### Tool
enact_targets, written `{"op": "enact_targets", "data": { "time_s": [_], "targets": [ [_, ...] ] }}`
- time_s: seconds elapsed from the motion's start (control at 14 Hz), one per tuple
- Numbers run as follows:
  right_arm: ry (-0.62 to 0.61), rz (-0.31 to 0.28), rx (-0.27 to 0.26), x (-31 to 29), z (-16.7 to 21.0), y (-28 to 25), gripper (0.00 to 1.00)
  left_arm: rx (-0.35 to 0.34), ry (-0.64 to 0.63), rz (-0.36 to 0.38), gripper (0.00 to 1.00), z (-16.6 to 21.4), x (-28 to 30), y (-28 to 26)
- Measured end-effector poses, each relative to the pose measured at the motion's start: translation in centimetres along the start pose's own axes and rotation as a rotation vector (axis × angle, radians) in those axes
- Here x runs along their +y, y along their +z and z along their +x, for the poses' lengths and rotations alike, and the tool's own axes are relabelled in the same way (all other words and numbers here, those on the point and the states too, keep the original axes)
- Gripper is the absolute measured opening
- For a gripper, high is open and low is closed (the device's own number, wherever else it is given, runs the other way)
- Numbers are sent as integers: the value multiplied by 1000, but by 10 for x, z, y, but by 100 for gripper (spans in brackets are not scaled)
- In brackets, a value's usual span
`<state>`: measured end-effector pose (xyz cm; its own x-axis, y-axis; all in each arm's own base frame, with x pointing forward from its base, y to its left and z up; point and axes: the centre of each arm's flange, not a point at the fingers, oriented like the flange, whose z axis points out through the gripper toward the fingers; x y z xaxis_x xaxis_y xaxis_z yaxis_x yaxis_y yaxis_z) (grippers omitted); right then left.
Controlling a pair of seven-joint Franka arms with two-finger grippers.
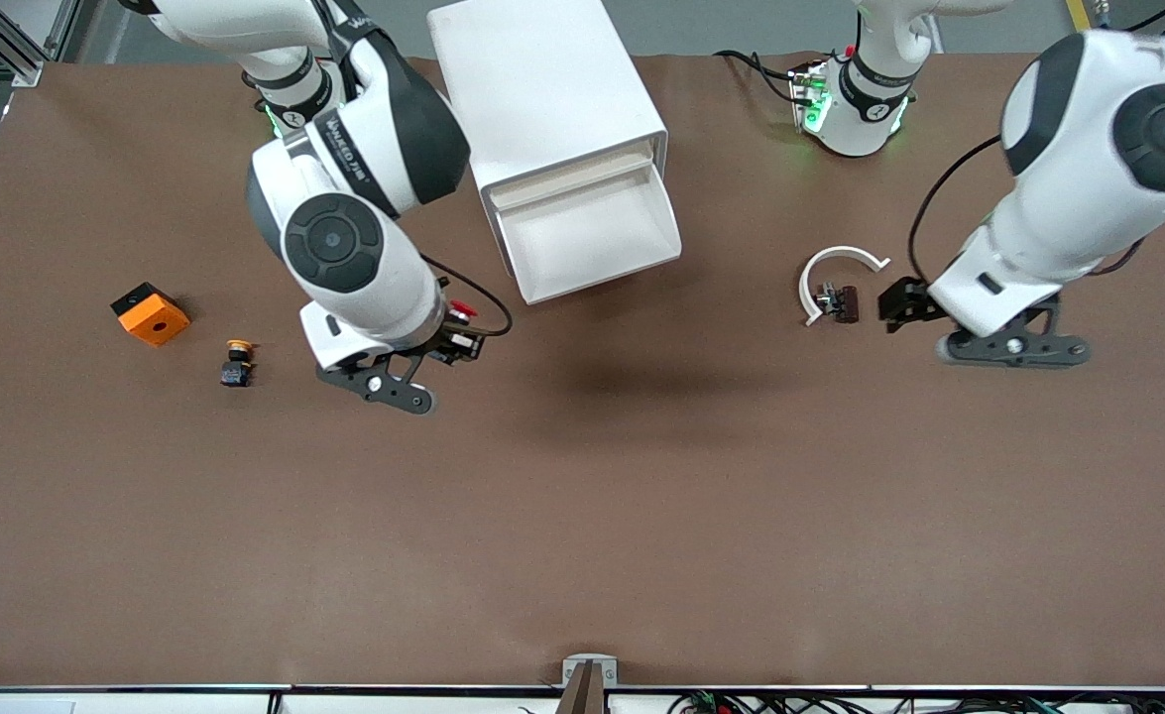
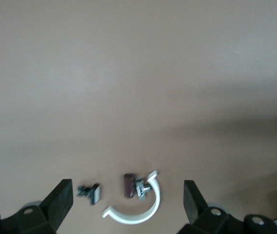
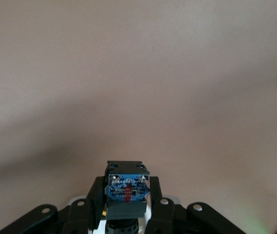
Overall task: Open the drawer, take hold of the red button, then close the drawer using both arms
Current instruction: 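Lift the red button out with the right gripper while the left gripper approaches, then push the drawer shut with the left gripper while the right gripper holds the button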
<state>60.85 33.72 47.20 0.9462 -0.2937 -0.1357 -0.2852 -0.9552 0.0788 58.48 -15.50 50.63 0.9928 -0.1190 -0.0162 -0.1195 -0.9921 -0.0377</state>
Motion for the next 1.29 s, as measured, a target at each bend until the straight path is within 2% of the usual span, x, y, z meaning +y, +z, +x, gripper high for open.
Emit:
{"op": "enact_targets", "data": {
  "time_s": [0.21, 0.43, 0.79, 1.0, 1.29],
  "targets": [
    [-74, -27, 10, 28, 17, 10, 41, 10, 57, -35, 100, 18, 36, 42],
    [-145, -11, 31, 63, 35, 27, 41, -22, 53, -66, 100, 26, 72, 85],
    [-272, 10, 78, 125, 51, 65, 41, -110, 10, -61, 100, 9, 149, 135],
    [-374, 2, 116, 152, 53, 98, 41, -141, -55, -50, 100, 2, 170, 152],
    [-466, 6, 146, 201, 66, 147, 41, -169, -134, -22, 100, -27, 236, 167]
  ]
}}
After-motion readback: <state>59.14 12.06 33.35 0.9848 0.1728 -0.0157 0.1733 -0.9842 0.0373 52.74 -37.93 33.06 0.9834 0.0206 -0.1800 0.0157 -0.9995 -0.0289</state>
